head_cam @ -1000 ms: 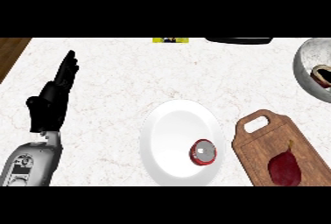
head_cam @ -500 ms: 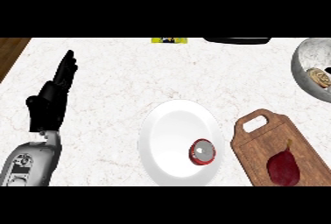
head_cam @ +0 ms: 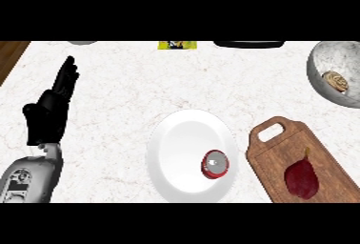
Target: Pick the cupcake from the plate and place it in the bowl
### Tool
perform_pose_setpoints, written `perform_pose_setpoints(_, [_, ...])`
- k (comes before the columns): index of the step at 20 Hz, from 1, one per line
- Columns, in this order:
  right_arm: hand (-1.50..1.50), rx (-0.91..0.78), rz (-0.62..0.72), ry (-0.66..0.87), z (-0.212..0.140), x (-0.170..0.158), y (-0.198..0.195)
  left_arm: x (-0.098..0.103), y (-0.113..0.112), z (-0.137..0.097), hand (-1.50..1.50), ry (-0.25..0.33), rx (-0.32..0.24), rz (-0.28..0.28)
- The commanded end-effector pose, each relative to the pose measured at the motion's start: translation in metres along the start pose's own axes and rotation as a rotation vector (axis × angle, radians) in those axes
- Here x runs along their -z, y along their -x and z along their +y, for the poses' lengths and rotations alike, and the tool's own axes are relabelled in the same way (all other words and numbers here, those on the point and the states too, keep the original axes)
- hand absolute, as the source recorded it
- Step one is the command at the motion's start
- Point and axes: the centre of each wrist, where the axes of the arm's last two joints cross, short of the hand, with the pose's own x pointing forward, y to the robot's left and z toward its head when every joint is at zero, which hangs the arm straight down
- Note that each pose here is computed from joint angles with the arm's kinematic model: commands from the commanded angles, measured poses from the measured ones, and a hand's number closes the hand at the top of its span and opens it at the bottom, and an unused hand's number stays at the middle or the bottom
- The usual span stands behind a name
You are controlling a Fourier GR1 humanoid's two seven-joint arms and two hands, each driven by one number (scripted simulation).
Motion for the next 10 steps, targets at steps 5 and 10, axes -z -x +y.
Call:
perform_pose_setpoints(5, [-1.50,0.101,-0.019,-0.088,-0.054,-0.008,0.010,0.005,0.007,0.013,0.00,-0.020,-0.002,0.031])
perform_pose_setpoints(10, [-1.50,0.094,-0.053,-0.152,-0.048,-0.032,0.038,-0.007,-0.001,0.002,0.00,-0.021,0.001,0.025])
